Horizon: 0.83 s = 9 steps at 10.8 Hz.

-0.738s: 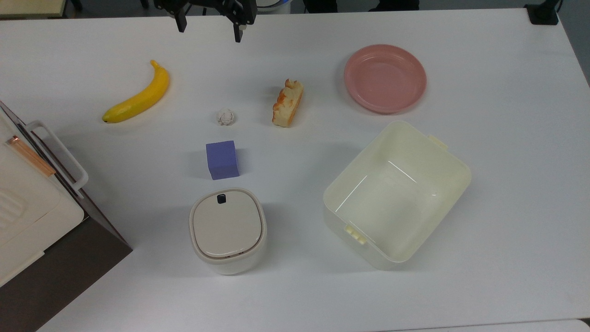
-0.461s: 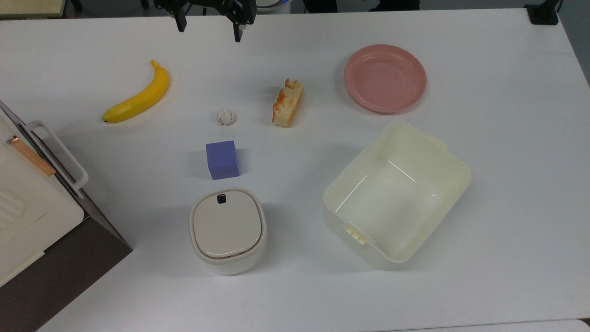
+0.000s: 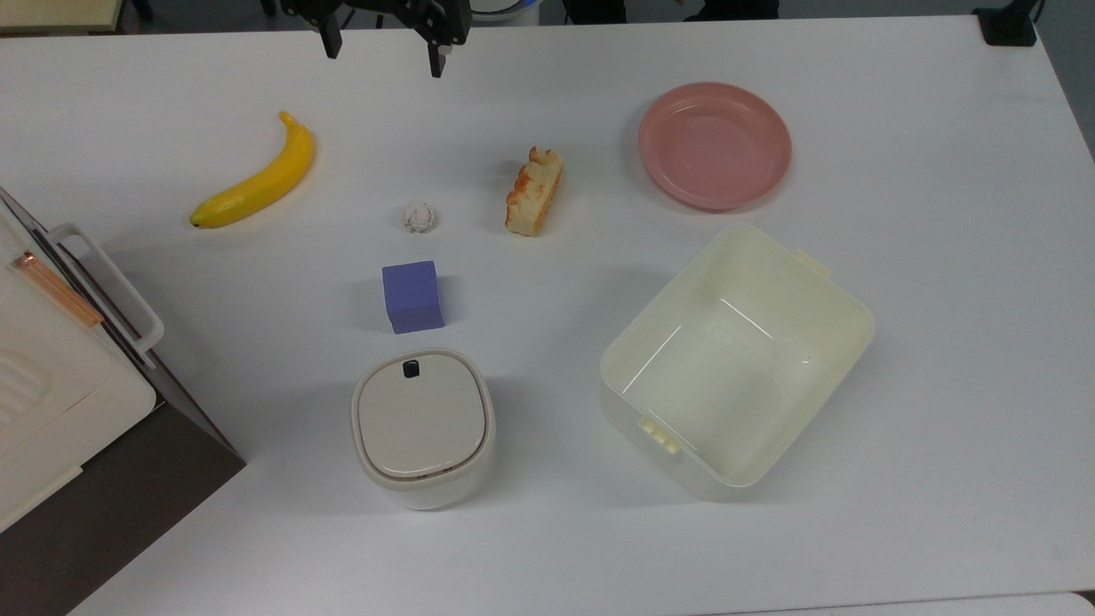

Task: Open the trash can

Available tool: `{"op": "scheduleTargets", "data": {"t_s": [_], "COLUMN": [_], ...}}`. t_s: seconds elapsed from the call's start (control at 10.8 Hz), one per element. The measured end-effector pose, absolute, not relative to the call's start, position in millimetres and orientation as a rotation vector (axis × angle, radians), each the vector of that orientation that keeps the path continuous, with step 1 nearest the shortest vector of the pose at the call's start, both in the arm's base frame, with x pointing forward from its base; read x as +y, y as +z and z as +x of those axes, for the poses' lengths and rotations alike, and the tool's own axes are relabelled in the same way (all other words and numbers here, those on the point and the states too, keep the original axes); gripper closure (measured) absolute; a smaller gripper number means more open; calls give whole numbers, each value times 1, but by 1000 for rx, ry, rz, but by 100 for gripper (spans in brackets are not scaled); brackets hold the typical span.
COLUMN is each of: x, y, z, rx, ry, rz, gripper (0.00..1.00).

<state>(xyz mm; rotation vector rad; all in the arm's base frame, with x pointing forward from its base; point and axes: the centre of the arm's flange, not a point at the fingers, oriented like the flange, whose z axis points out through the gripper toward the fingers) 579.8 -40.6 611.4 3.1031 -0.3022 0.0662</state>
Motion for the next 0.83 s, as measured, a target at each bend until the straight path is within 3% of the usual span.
{"op": "scheduleTargets", "data": {"t_s": [0.83], "x": [-40], "y": [607], "z": [575], "rx": [-185], "ry": [-12], "rz": [3113], "gripper": [0]}}
